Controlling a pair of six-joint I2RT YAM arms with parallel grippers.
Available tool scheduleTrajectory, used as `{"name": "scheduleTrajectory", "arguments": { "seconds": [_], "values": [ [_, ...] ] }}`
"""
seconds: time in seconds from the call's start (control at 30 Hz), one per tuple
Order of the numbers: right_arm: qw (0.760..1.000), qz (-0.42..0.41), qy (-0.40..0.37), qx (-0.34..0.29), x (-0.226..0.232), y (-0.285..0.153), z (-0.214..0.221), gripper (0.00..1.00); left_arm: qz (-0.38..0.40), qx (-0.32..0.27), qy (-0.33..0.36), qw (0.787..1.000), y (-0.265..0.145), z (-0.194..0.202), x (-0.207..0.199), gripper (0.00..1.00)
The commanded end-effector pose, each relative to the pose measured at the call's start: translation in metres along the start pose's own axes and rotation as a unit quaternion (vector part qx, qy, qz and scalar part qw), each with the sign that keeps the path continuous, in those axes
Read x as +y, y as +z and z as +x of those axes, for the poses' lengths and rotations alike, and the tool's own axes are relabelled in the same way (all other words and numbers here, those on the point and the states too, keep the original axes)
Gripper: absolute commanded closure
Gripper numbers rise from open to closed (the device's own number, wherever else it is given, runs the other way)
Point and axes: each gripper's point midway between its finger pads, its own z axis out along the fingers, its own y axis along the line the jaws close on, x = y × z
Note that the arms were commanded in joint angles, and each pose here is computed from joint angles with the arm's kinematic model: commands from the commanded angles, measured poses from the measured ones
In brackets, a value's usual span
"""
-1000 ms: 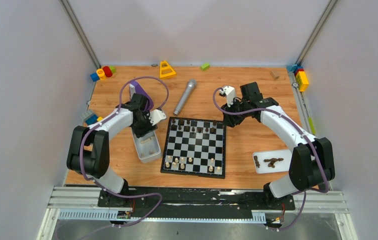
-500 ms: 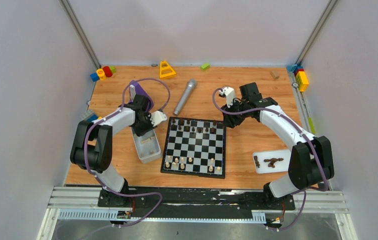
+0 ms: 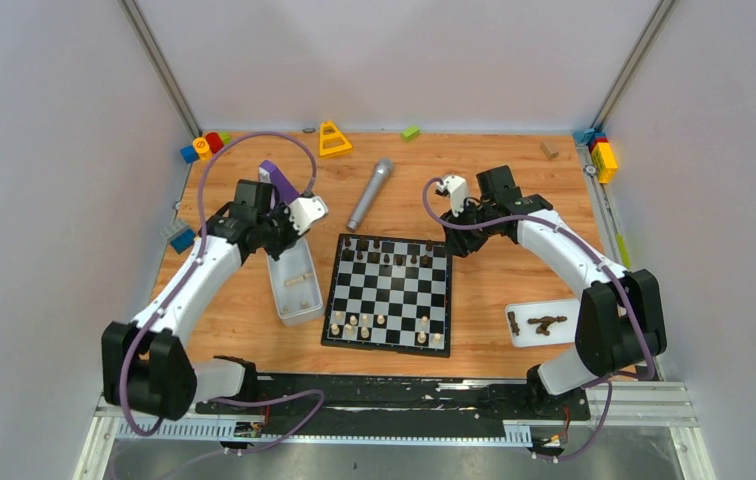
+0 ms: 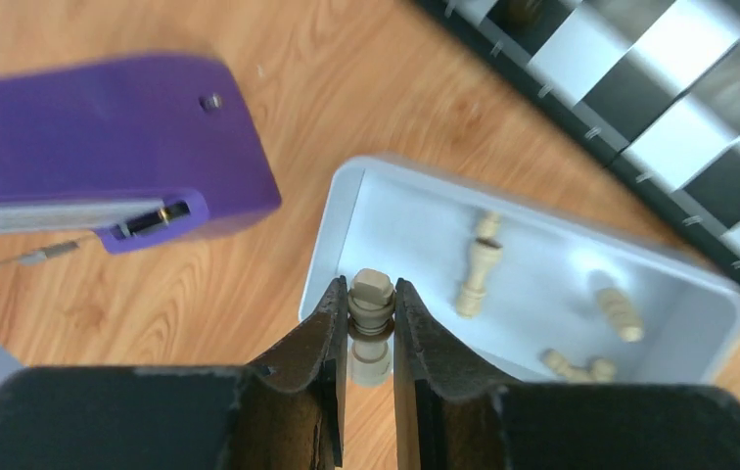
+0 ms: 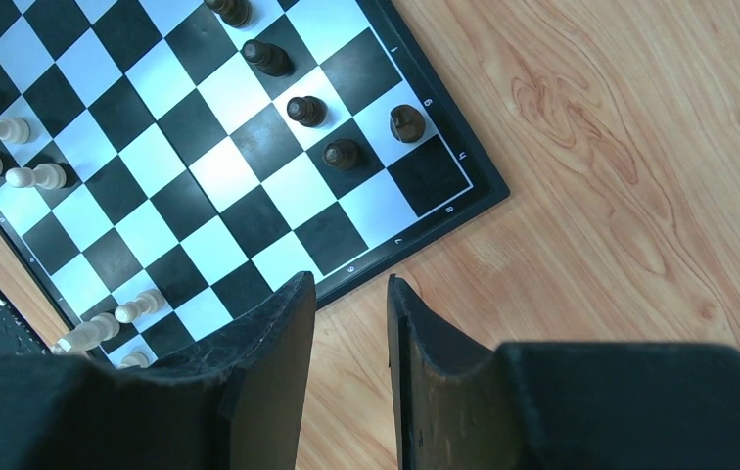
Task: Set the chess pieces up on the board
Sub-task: Pick up the chess piece from the storage box, then place the chess piece on the chessboard.
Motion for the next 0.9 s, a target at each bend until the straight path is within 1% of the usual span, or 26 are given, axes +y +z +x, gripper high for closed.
{"name": "scheduleTrajectory", "arguments": {
  "seconds": [0.0, 0.03, 0.07, 0.1, 0.13, 0.17, 0.2, 0.23, 0.27, 0.3, 0.33, 0.37, 0.4, 0.43, 0.47, 0.6, 0.63, 0.67, 0.73, 0.87],
  "values": [
    [1.0, -0.008, -0.017, -0.016, 0.004, -0.002, -0.014, 0.66, 0.057, -0.144, -0.036, 0.987, -0.043, -0.062, -0.024, 0.85],
    [1.0, -0.008, -0.018, -0.018, 0.005, -0.002, -0.015, 0.66, 0.093, -0.179, -0.041, 0.979, -0.049, -0.076, -0.037, 0.83],
    [1.0, -0.008, -0.017, -0.018, 0.005, -0.002, -0.015, 0.66, 0.108, -0.2, -0.041, 0.973, -0.055, -0.084, -0.043, 0.82],
    [1.0, -0.008, -0.017, -0.019, 0.005, -0.003, -0.016, 0.66, 0.146, -0.231, -0.044, 0.961, -0.062, -0.097, -0.056, 0.8],
    [1.0, -0.007, -0.017, -0.02, 0.005, -0.003, -0.017, 0.66, 0.16, -0.247, -0.041, 0.955, -0.064, -0.103, -0.06, 0.79],
    [1.0, -0.008, -0.017, -0.022, 0.006, -0.004, -0.018, 0.66, 0.196, -0.27, -0.04, 0.942, -0.069, -0.113, -0.073, 0.79],
    [1.0, -0.009, -0.016, -0.024, 0.006, -0.005, -0.019, 0.66, 0.208, -0.285, -0.034, 0.935, -0.069, -0.12, -0.076, 0.79],
    [0.999, -0.01, -0.015, -0.026, 0.007, -0.006, -0.02, 0.66, 0.236, -0.299, -0.03, 0.924, -0.071, -0.127, -0.087, 0.78],
    [0.999, -0.011, -0.015, -0.028, 0.007, -0.006, -0.02, 0.66, 0.243, -0.311, -0.021, 0.918, -0.069, -0.134, -0.089, 0.78],
    [0.999, -0.01, -0.014, -0.028, 0.007, -0.006, -0.021, 0.66, 0.27, -0.317, -0.015, 0.909, -0.066, -0.139, -0.103, 0.78],
    [0.999, -0.007, -0.015, -0.028, 0.006, -0.007, -0.021, 0.66, 0.273, -0.333, 0.001, 0.903, -0.065, -0.147, -0.106, 0.78],
    [1.0, -0.003, -0.014, -0.028, 0.005, -0.008, -0.021, 0.66, 0.291, -0.347, 0.021, 0.891, -0.061, -0.156, -0.119, 0.78],
    [1.0, 0.001, -0.014, -0.027, 0.003, -0.008, -0.021, 0.66, 0.315, -0.351, 0.035, 0.881, -0.058, -0.158, -0.138, 0.78],
    [1.0, 0.003, -0.014, -0.028, 0.001, -0.008, -0.021, 0.66, 0.318, -0.365, 0.048, 0.873, -0.054, -0.166, -0.142, 0.78],
    [1.0, 0.007, -0.011, -0.027, -0.002, -0.009, -0.019, 0.66, 0.341, -0.367, 0.06, 0.864, -0.05, -0.168, -0.161, 0.78],
    [1.0, 0.013, -0.004, -0.029, -0.008, -0.011, -0.017, 0.66, 0.389, -0.374, 0.096, 0.836, -0.031, -0.176, -0.196, 0.77],
    [0.999, 0.014, -0.002, -0.029, -0.009, -0.011, -0.017, 0.66, 0.399, -0.371, 0.096, 0.833, -0.021, -0.176, -0.201, 0.77],
    [1.0, 0.014, -0.001, -0.028, -0.01, -0.011, -0.016, 0.66, 0.414, -0.371, 0.098, 0.826, -0.021, -0.177, -0.209, 0.76],
    [1.0, 0.015, 0.0, -0.027, -0.011, -0.011, -0.015, 0.66, 0.426, -0.375, 0.102, 0.817, -0.013, -0.181, -0.218, 0.76],
    [1.0, 0.018, 0.002, -0.026, -0.013, -0.011, -0.014, 0.66, 0.435, -0.385, 0.11, 0.807, 0.001, -0.186, -0.231, 0.75]
  ]
}}
